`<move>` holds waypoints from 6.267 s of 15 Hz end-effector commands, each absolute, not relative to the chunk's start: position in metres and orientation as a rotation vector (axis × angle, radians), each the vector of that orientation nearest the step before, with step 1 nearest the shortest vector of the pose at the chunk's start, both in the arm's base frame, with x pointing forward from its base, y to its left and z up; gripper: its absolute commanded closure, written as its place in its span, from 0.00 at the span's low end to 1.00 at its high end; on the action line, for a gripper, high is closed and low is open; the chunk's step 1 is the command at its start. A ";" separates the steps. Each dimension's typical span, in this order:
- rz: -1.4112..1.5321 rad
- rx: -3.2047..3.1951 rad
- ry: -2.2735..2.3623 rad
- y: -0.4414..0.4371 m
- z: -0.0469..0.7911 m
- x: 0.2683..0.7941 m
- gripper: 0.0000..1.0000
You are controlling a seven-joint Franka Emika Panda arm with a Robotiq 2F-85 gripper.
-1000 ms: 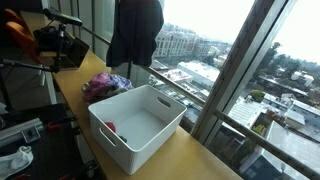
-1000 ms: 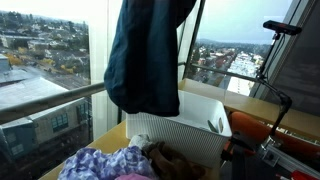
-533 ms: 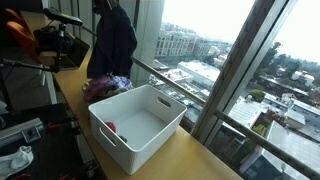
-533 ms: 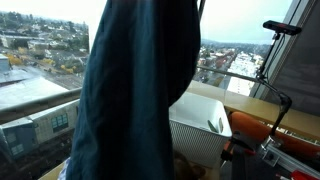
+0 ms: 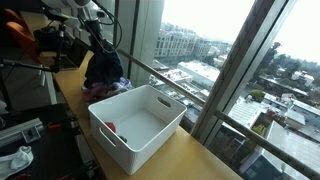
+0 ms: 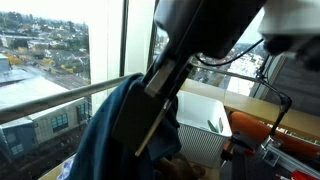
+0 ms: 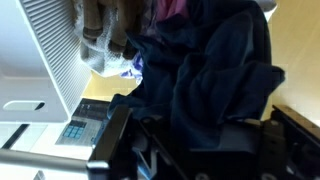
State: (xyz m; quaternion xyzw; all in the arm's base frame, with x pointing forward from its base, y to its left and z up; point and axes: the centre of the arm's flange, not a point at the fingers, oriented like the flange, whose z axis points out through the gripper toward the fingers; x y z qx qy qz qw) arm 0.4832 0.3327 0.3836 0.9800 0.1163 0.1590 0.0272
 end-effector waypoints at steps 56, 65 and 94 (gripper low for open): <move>-0.111 3.025 -0.166 -0.082 0.158 0.472 0.00; -0.127 3.029 -0.129 -0.068 0.136 0.471 0.56; 0.438 3.049 0.276 0.223 0.377 0.530 0.97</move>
